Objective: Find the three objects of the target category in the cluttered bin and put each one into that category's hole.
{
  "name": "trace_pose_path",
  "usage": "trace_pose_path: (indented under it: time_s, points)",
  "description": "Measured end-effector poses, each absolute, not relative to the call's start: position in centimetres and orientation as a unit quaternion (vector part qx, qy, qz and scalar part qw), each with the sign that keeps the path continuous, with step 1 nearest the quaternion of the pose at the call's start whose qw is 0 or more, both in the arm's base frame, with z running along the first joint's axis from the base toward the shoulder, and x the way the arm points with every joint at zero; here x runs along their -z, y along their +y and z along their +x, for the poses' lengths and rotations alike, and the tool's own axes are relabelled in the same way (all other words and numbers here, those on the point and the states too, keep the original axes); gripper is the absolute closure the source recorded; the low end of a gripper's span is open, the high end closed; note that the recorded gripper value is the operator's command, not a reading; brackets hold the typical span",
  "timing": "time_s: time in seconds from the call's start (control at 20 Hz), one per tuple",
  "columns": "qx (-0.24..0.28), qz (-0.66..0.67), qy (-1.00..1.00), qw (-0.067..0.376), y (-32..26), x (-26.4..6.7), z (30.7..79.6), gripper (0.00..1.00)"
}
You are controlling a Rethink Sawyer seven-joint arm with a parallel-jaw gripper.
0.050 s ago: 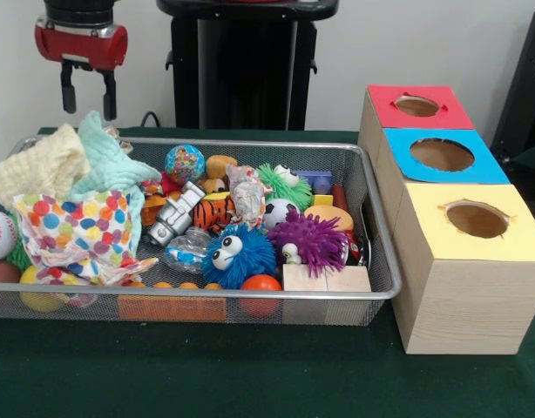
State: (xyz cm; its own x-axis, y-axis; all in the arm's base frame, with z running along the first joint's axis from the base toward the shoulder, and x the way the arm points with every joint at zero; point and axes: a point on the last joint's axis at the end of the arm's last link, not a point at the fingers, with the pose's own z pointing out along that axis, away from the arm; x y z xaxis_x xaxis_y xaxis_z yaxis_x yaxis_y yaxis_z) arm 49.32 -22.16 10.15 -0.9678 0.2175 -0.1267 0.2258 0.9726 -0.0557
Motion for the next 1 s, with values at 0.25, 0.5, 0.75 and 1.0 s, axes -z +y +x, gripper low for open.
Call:
trace_pose_path:
  time_s: [0.25,0.5,0.75,1.0]
  points:
    - [0.039,0.091,0.993,0.067,-20.2,-11.0,50.5,0.00]
    - [0.039,0.070,0.994,0.074,-17.4,-11.9,52.0,0.00]
    - [0.036,0.050,0.995,0.074,-14.8,-11.9,52.9,0.00]
    - [0.030,0.026,0.997,0.068,-12.2,-10.6,53.9,0.00]
